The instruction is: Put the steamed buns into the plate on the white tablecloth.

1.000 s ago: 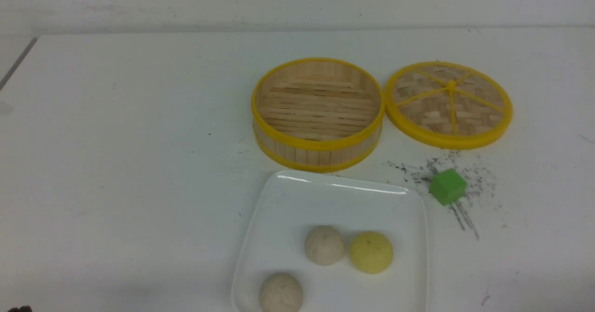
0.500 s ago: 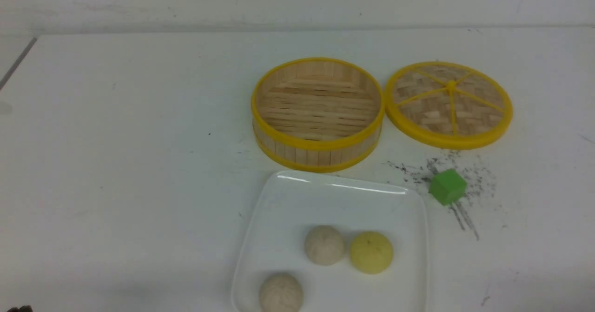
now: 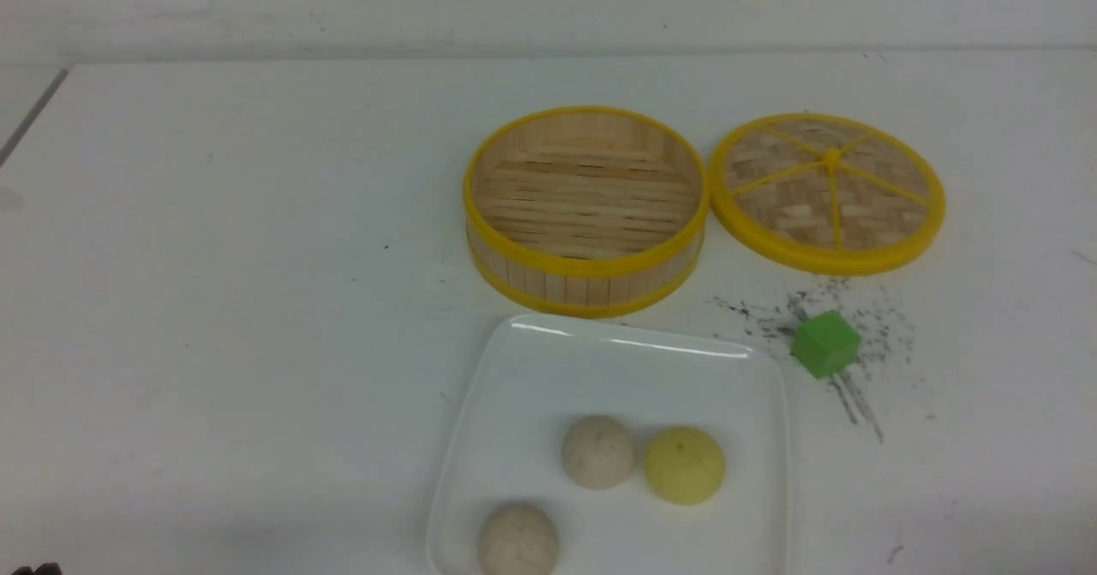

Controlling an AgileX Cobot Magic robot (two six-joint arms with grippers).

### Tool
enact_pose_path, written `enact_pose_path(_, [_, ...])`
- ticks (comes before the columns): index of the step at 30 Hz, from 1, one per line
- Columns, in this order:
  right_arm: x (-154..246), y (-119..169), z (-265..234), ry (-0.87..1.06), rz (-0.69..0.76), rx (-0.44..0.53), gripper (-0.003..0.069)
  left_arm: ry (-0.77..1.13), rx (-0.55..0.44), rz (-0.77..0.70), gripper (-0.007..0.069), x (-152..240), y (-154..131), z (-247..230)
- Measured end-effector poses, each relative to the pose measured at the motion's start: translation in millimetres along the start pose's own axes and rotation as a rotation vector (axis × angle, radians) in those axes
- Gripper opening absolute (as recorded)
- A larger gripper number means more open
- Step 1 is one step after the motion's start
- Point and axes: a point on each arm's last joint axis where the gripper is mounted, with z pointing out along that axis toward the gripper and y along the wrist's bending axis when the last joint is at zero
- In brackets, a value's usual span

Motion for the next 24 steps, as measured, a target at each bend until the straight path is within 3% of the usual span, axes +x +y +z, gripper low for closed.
enact_pose_path(24, [0.0,0.0,0.0,0.0,0.0,0.0,0.0239,0.0,-0.001,0.004,0.0137,0.0,0.1,0.0])
